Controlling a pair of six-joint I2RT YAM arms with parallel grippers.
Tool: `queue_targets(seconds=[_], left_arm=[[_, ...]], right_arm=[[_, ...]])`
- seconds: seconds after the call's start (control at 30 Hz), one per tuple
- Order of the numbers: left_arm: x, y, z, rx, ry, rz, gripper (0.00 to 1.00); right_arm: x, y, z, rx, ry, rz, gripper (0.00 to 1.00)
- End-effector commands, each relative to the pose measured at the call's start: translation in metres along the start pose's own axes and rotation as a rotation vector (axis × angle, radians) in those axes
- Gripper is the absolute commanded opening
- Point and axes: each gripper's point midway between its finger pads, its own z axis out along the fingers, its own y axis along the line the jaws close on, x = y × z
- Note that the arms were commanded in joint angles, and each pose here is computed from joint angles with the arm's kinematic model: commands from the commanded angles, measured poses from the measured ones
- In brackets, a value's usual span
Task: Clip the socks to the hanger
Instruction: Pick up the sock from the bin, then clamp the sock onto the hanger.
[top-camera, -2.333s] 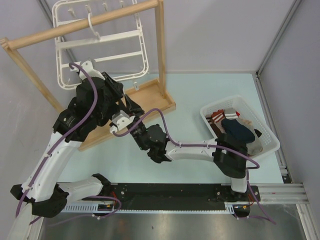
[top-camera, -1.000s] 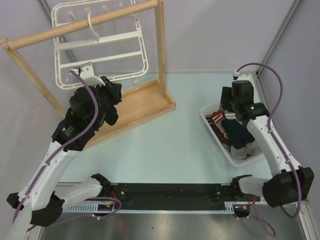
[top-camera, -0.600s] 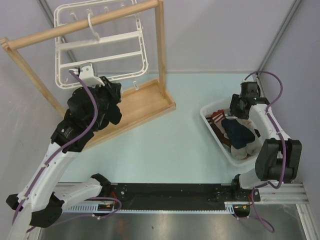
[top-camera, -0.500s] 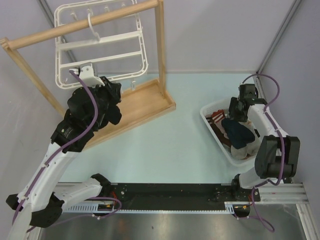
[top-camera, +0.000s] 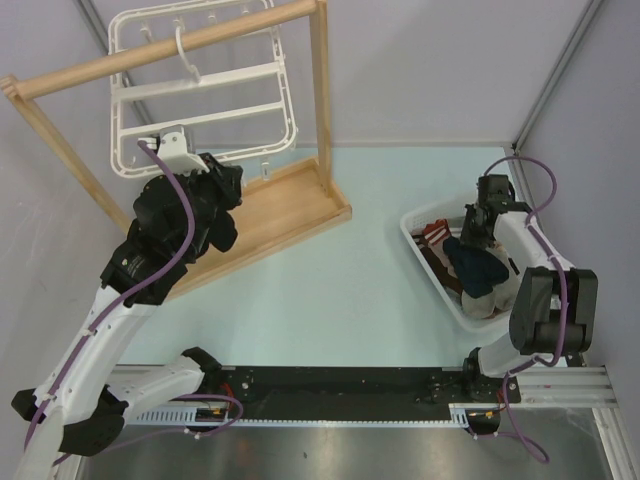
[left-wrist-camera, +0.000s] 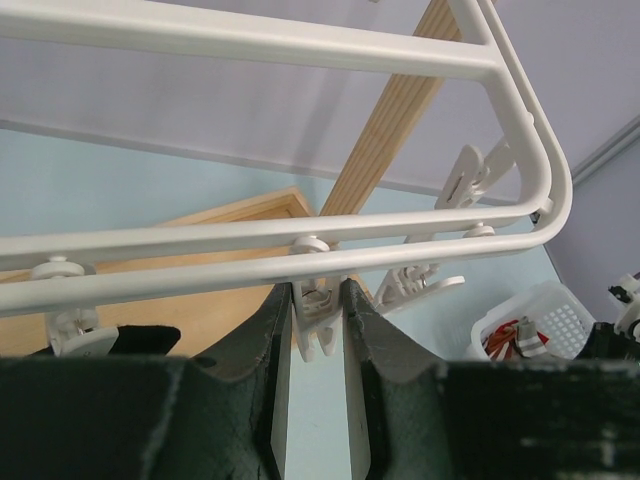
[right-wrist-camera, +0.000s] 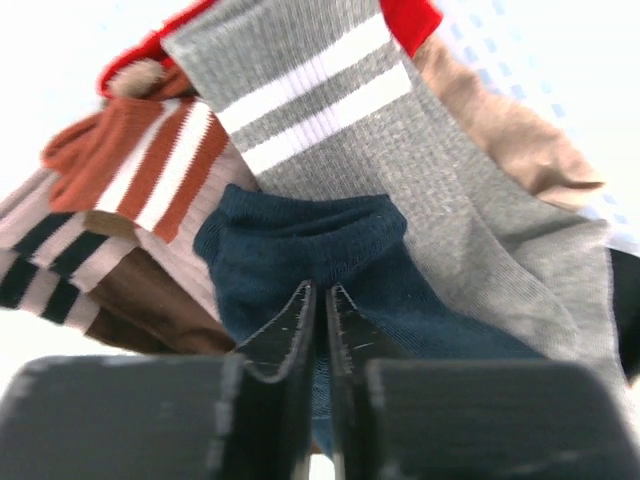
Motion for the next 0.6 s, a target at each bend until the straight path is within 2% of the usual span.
queue_targets(seconds=[0.0,0.13,0.27,0.47,0.57], left_arm=[[-0.006,-0.005,-0.004,0.035,-0.017,0.012,0.0],[-0.006,-0.008,-0.004,0.047,-0.014,0.011,0.0],[-0.006,-0.01,-0.003,0.057,-0.016,0.015,0.0],[-0.008,-0.017,-0.003,0.096,-0.025,0.013,0.0],[-0.011,-0.021,-0.005,0.122,-0.041,0.003,0.01]], right_arm=[[-0.023,0.002,-0.034,0.003,-0.137,0.023,0.02],[-0.033,0.007,-0.058,-0.019,-0.216,0.024,0.0],[-0.051,0.02,-0.094,-0.082,-0.357,-0.007,0.0],[-0.066,0.102,-0.159,-0.33,-0.596,-0.208,0.0],[-0.059,0.158,-0.19,-0.53,-0.665,-0.303,0.0]])
